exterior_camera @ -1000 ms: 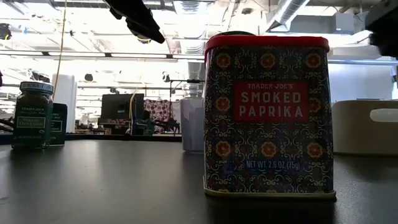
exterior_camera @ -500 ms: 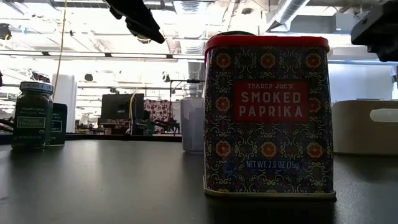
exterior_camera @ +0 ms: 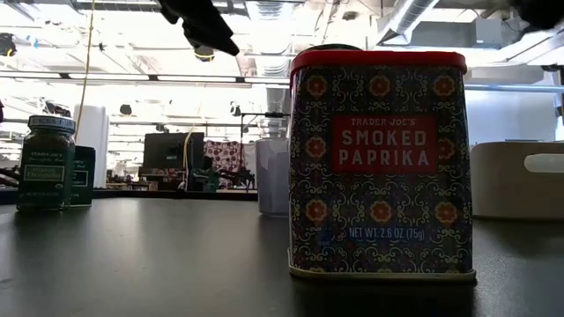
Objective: Sort spices by type
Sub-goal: Put the black seasoning can into the gray bin
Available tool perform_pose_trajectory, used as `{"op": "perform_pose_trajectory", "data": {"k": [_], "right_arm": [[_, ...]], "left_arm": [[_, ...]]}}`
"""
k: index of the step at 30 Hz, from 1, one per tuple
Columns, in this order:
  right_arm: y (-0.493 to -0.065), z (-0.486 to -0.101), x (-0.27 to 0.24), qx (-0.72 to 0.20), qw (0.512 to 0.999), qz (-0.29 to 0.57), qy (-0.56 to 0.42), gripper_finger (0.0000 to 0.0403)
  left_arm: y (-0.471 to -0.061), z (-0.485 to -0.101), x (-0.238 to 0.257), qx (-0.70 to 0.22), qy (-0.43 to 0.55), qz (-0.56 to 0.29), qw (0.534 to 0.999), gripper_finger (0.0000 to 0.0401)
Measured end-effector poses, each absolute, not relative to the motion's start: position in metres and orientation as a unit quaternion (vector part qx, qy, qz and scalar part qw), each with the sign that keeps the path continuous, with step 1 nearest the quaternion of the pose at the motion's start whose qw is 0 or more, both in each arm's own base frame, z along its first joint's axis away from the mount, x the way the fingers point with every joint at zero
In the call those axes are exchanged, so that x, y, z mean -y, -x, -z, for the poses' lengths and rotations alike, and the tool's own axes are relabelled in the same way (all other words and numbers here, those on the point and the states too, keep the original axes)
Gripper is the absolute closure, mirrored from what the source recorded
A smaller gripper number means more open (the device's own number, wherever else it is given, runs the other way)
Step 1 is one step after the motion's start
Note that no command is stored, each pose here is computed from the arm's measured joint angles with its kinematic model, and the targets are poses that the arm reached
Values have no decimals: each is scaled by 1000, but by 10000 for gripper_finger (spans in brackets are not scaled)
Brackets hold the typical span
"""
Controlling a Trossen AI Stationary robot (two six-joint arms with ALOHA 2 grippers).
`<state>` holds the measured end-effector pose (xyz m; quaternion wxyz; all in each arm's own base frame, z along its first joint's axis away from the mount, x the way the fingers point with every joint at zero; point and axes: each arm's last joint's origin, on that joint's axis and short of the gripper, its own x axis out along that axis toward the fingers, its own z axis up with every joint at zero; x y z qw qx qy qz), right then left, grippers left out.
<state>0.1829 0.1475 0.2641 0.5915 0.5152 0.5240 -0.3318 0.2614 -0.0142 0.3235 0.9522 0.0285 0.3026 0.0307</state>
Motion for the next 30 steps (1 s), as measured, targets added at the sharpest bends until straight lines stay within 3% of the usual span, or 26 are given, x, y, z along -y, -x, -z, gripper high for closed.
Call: {"op": "perform_pose_trajectory", "data": {"k": [7, 15, 23, 30], "right_arm": [[-165, -318, -92, -542, 661, 301, -422, 249], [-170, -332, -28, -590, 758, 178, -214, 247], [-180, -307, -8, -683, 728, 46, -33, 247], [-185, -268, -14, -693, 720, -20, 34, 247]], "left_arm": [[-264, -327, 14, -280, -26, -31, 959, 187], [-264, -328, 13, -279, -32, -47, 959, 187], [-264, -328, 12, -278, -35, -61, 958, 187], [-264, -328, 12, -278, -37, -61, 958, 187]]}}
